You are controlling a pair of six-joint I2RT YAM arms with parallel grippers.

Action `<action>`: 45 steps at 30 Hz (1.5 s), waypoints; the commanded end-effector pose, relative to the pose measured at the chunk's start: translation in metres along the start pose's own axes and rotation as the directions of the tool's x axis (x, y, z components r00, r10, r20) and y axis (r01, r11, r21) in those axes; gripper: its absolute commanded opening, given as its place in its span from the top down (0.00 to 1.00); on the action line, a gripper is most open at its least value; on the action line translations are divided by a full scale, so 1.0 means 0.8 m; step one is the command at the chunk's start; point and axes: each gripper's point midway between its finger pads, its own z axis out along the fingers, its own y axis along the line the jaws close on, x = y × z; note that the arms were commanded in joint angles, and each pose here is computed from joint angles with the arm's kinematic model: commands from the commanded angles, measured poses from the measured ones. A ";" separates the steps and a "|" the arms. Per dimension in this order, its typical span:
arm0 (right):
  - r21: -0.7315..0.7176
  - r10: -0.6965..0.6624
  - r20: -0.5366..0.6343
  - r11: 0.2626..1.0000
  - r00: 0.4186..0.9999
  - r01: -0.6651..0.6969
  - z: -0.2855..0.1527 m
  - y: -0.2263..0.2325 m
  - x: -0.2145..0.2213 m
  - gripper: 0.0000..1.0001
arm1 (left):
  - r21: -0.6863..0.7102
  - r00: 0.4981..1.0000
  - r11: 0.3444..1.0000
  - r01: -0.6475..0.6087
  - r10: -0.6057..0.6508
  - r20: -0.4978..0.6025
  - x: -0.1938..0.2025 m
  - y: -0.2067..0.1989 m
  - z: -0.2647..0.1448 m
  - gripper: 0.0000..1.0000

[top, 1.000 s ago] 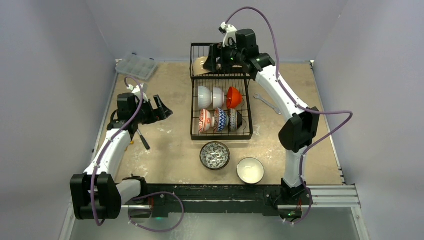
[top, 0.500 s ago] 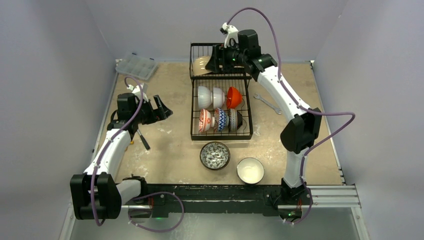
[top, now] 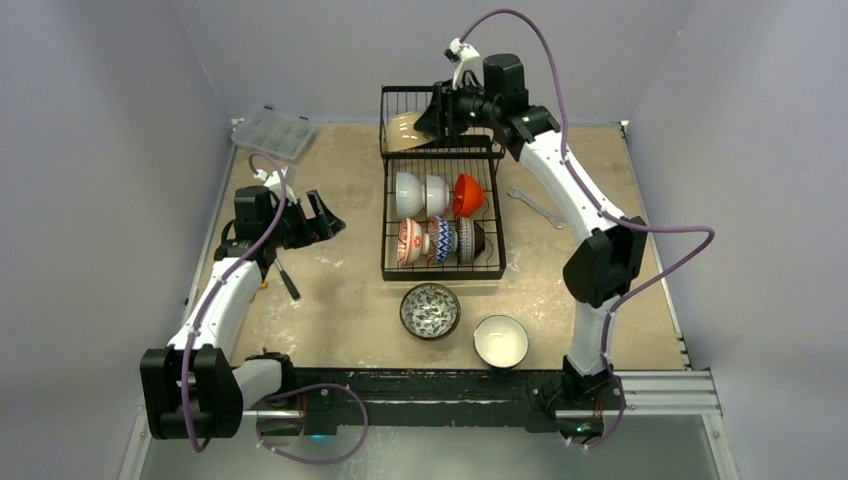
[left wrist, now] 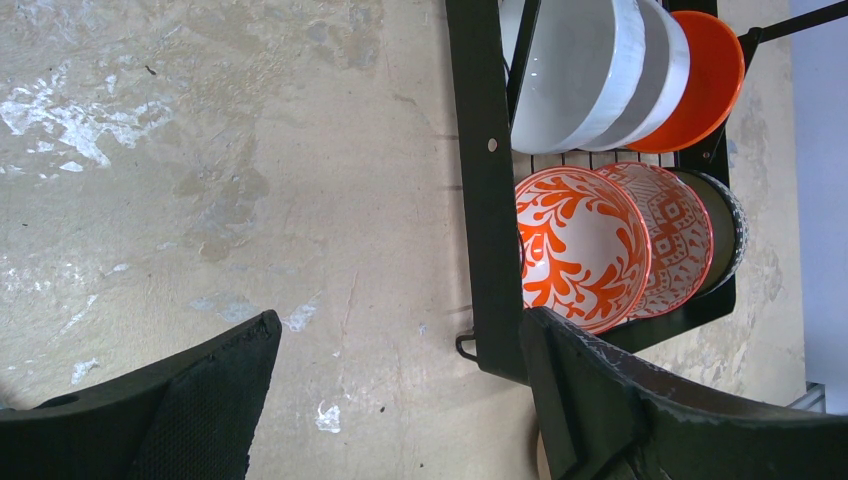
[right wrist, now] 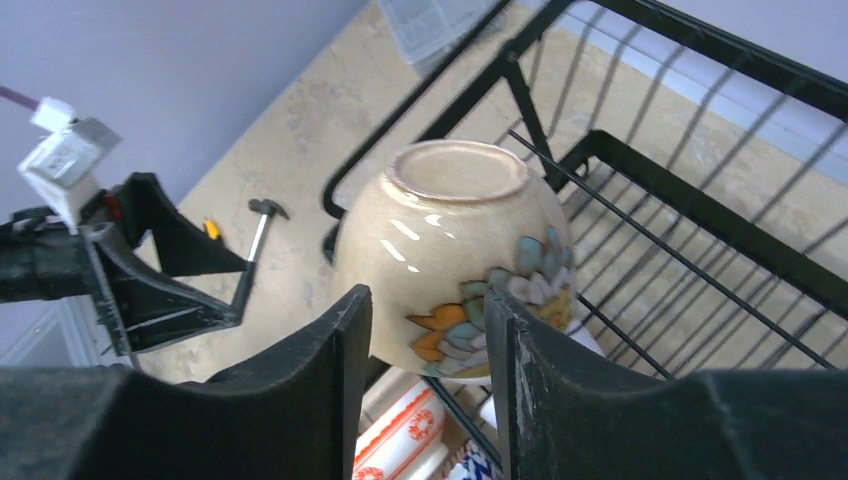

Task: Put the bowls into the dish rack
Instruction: Adjust the bowl in the dish rack.

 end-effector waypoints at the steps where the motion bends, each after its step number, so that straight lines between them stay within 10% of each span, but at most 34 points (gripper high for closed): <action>1: -0.178 -0.032 0.022 0.983 0.999 0.036 -0.019 0.075 -0.015 0.53 | 0.027 0.997 0.998 -0.058 0.056 0.052 -0.016 -0.010 -0.004 0.12; 17: 0.170 -0.142 0.069 0.977 0.987 0.128 -0.007 0.017 -0.049 0.02 | 0.026 0.997 0.998 -0.057 0.056 0.051 -0.015 -0.009 -0.003 0.12; 45: 0.427 -0.053 -0.088 0.900 0.995 0.086 0.013 -0.059 0.017 0.17 | 0.024 0.997 0.998 -0.057 0.056 0.048 -0.015 -0.008 -0.003 0.12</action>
